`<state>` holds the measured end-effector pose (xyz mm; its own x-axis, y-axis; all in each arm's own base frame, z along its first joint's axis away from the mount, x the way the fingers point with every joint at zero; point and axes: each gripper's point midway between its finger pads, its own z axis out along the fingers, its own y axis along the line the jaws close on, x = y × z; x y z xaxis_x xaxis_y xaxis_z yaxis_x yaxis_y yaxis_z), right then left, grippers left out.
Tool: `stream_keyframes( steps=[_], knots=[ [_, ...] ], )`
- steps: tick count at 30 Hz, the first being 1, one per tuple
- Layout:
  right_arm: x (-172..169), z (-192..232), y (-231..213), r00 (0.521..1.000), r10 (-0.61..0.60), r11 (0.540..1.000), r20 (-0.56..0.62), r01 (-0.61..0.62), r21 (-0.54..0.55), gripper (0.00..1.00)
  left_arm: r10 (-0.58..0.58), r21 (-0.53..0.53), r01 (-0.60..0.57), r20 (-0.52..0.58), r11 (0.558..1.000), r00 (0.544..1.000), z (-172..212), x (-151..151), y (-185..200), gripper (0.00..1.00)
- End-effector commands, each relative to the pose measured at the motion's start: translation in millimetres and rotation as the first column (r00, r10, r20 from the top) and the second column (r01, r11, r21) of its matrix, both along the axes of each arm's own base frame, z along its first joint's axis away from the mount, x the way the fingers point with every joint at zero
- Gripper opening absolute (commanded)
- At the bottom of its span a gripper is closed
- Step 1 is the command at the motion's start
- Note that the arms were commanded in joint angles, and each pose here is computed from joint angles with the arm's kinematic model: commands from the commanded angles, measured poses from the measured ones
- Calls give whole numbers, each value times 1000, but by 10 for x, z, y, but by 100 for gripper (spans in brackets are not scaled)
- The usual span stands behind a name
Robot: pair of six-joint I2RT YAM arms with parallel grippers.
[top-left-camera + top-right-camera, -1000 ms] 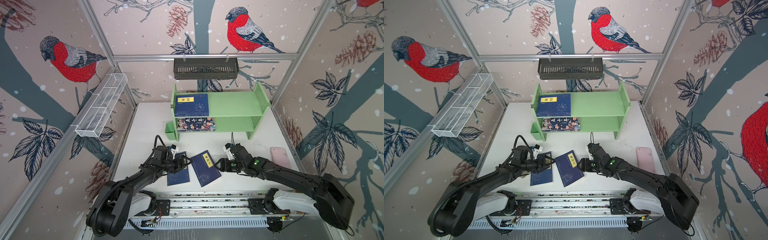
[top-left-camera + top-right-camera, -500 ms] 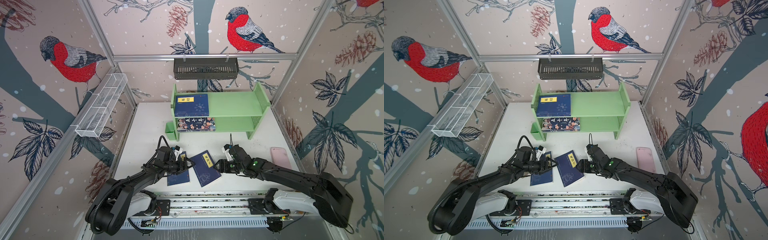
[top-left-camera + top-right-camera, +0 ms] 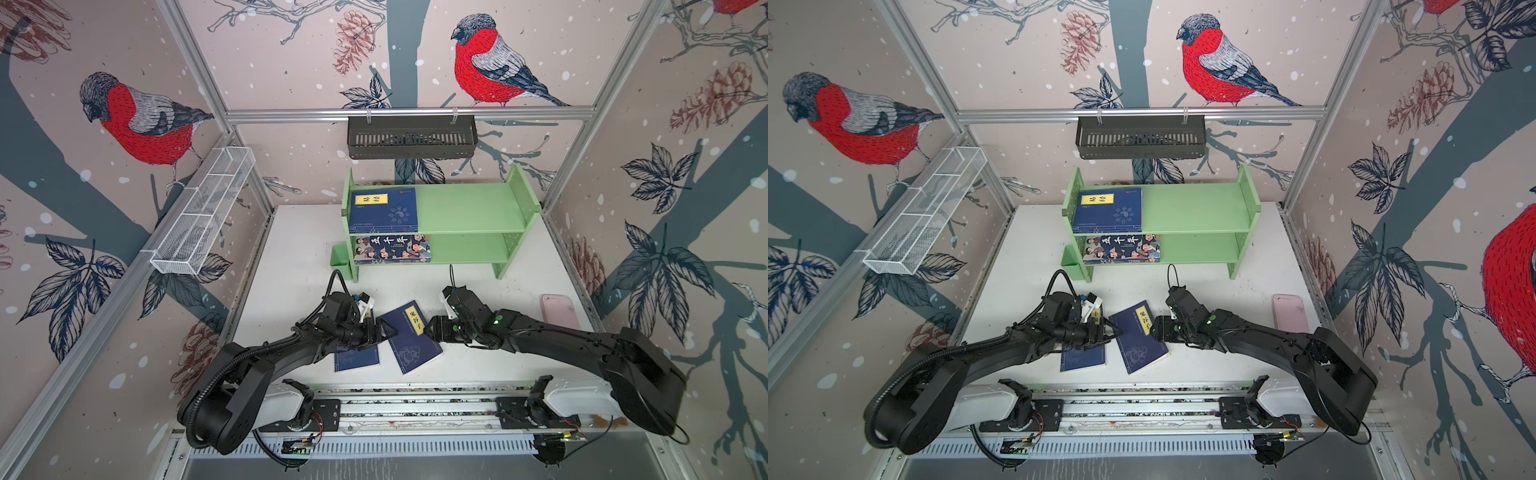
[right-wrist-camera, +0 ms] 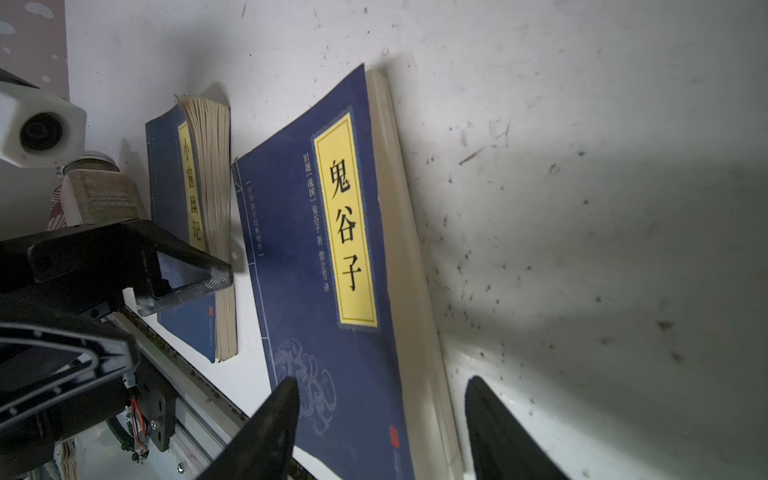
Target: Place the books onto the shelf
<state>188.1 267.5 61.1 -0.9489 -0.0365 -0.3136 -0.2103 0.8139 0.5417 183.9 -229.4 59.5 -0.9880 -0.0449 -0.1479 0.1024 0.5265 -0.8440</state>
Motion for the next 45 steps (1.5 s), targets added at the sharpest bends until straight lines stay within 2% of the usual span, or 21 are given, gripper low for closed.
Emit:
stream_keyframes(
  steps=[1,9,17,25,31,34,45],
  knots=[
    [45,-2,5,1000,7,1000,24,-7,-20,65,-11,23,11,0,1000,1000,-50,-27,-2,84],
    [17,-43,-2,1000,7,1000,12,-7,-15,65,-44,39,45,-17,998,999,-110,-83,-61,84],
    [-42,-101,-35,1000,-7,1000,-10,7,19,65,-111,2,111,66,994,992,-11,21,-241,82],
    [-65,-137,-115,998,-17,996,-55,22,84,66,-153,17,152,91,988,984,-24,119,-355,80],
    [-76,-231,-125,996,0,996,-85,8,90,66,-155,32,153,95,988,983,-53,145,-356,80],
    [-99,-258,-92,995,24,996,-94,-15,93,65,-151,58,146,84,988,985,-120,137,-323,80],
    [-175,-247,-39,991,69,985,-114,-49,166,56,-147,35,145,83,989,986,-116,138,-346,81]
  ],
)
